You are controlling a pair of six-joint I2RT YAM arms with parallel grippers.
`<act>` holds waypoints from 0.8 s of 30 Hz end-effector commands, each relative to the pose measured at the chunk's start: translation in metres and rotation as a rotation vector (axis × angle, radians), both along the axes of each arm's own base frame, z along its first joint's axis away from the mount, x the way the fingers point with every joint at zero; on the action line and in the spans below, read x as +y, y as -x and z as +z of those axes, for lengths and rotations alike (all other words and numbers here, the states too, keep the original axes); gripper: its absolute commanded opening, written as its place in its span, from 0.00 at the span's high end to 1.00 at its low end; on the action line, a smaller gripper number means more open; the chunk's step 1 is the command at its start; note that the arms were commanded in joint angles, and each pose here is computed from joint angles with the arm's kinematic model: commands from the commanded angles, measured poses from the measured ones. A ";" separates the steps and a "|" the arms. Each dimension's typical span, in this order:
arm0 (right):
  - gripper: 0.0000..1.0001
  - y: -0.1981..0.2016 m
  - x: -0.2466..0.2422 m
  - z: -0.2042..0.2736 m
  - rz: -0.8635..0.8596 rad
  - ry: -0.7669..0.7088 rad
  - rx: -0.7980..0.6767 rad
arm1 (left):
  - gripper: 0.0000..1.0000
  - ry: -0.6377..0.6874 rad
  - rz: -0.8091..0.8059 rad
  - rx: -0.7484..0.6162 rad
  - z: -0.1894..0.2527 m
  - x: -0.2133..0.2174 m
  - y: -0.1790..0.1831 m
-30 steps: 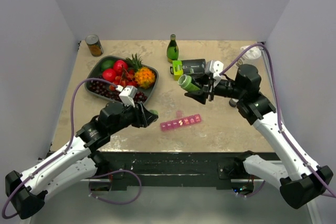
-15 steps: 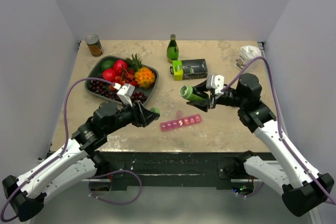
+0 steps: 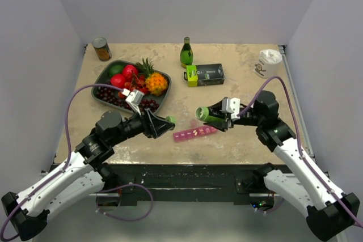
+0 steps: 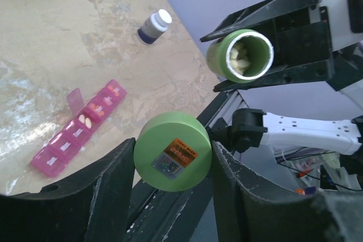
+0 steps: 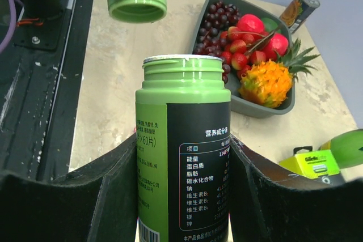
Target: Sort the pills into containers
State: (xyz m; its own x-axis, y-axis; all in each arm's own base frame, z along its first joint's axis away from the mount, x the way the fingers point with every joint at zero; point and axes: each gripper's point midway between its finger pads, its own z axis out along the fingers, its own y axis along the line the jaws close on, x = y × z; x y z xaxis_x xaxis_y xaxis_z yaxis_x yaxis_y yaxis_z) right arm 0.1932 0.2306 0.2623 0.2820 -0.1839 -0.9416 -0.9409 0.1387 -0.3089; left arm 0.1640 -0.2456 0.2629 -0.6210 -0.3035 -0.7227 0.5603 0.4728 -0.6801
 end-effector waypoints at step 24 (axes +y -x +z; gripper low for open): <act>1.00 0.017 -0.010 -0.011 0.038 0.045 -0.124 | 1.00 0.166 -0.176 -0.087 0.035 -0.036 0.004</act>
State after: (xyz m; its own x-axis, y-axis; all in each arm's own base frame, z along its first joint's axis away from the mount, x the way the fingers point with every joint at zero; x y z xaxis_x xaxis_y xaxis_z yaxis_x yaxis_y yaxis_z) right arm 0.1755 0.2215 0.2446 0.3550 -0.2215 -0.9082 -0.9212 0.0828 -0.3803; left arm 0.1600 -0.2776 0.2826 -0.6331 -0.2893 -0.7180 0.6521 0.3004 -0.6961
